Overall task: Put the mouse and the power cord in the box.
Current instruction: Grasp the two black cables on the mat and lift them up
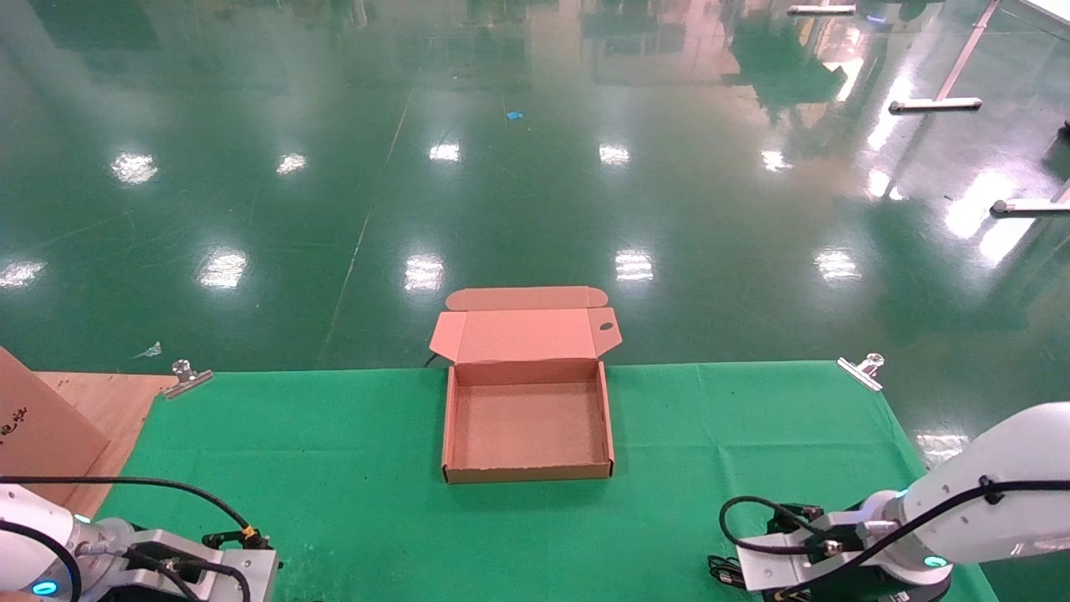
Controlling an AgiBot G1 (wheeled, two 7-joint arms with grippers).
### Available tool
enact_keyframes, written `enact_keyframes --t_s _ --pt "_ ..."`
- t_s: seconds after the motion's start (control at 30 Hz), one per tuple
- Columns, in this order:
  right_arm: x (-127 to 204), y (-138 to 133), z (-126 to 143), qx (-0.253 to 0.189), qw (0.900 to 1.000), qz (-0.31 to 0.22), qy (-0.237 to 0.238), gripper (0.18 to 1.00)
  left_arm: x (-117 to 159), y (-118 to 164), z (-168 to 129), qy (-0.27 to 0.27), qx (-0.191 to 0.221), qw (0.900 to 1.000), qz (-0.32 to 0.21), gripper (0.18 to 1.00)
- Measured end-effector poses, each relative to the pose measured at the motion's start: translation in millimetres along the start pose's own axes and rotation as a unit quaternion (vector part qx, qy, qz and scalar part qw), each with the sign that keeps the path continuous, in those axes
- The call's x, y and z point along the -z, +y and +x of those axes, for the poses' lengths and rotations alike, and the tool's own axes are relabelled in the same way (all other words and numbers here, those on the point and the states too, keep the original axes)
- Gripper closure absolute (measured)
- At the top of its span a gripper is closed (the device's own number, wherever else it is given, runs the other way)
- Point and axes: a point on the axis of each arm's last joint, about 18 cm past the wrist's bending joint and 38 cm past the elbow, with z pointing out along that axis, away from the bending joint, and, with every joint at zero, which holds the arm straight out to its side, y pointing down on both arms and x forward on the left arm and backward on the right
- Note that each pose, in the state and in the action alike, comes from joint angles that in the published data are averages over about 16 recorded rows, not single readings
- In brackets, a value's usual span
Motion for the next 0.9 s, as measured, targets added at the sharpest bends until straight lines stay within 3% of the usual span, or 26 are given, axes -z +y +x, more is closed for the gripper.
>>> enact_keyframes --t_s 0.9 --pt "-26 10 2 0.006 1.0 0.007 -0.009 0.19 -8 5 -1 0.015 -0.01 0.9998 -0.002 0.198"
